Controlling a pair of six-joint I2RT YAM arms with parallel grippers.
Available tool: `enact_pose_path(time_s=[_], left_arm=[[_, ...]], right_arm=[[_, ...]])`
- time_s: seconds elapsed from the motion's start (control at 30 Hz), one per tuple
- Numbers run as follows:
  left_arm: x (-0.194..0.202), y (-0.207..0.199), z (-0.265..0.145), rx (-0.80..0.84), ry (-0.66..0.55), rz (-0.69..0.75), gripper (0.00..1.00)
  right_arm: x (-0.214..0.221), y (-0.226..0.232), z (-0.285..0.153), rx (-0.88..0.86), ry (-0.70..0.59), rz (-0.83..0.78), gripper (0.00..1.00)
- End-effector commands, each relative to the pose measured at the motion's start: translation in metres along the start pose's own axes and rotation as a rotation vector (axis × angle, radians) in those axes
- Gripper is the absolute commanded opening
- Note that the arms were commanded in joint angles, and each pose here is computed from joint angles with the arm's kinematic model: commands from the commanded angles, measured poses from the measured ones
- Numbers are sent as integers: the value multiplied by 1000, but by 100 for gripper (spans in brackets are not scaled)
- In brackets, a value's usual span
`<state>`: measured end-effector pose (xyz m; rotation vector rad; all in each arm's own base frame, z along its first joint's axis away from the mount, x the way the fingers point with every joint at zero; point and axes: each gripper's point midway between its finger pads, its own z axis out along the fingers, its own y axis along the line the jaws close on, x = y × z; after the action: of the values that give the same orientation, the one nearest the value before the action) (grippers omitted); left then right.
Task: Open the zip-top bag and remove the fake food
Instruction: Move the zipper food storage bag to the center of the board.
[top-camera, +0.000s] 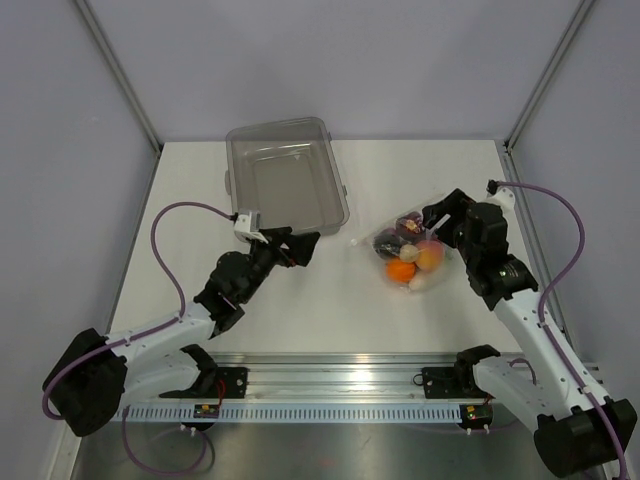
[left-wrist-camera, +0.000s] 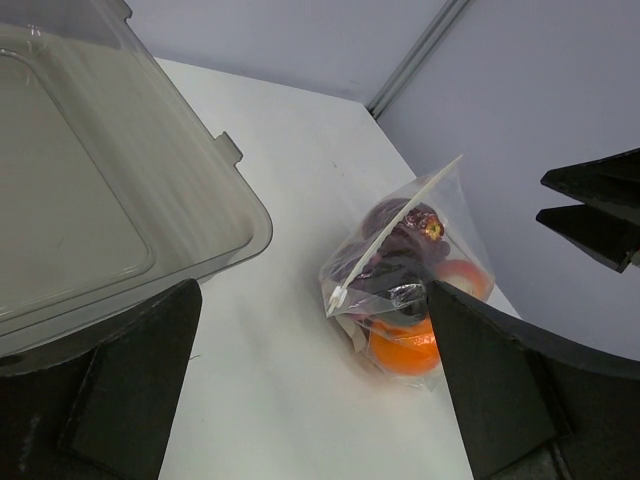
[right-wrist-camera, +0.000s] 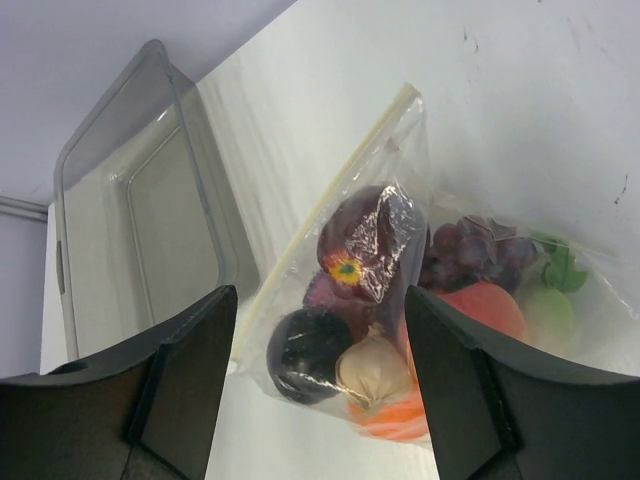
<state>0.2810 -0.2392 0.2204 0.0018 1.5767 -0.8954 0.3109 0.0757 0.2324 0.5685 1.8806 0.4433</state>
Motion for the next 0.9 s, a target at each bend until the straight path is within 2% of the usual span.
enact_pose_path(time_s=[0.0, 0.27, 0.37, 0.47, 0.53, 0.63, 0.77, 0.8, 0.87], left_arm=[[-21, -5, 6, -1, -79, 19, 99], [-27, -3, 1, -8, -111, 30, 99], [-28, -2, 0, -15, -113, 30, 99], [-28, 1, 0, -31, -110, 29, 99], [-28, 3, 1, -50, -102, 29, 99], [-29, 5, 0, -65, -101, 29, 99], [-32, 6, -3, -64, -115, 33, 99], [-32, 7, -4, -73, -118, 32, 99], [-33, 9, -5, -83, -122, 32, 99]], right_arm=[[-14, 15, -2, 9, 10, 52, 76], [-7, 37, 13, 30, 133, 120, 77], [-3, 45, 22, 32, 164, 133, 83], [0, 53, 31, 51, 168, 129, 85], [-1, 57, 33, 66, 174, 116, 94], [7, 65, 39, 88, 201, 89, 99], [17, 70, 51, 151, 205, 89, 99], [16, 75, 53, 149, 204, 97, 97], [20, 66, 62, 250, 200, 137, 89]])
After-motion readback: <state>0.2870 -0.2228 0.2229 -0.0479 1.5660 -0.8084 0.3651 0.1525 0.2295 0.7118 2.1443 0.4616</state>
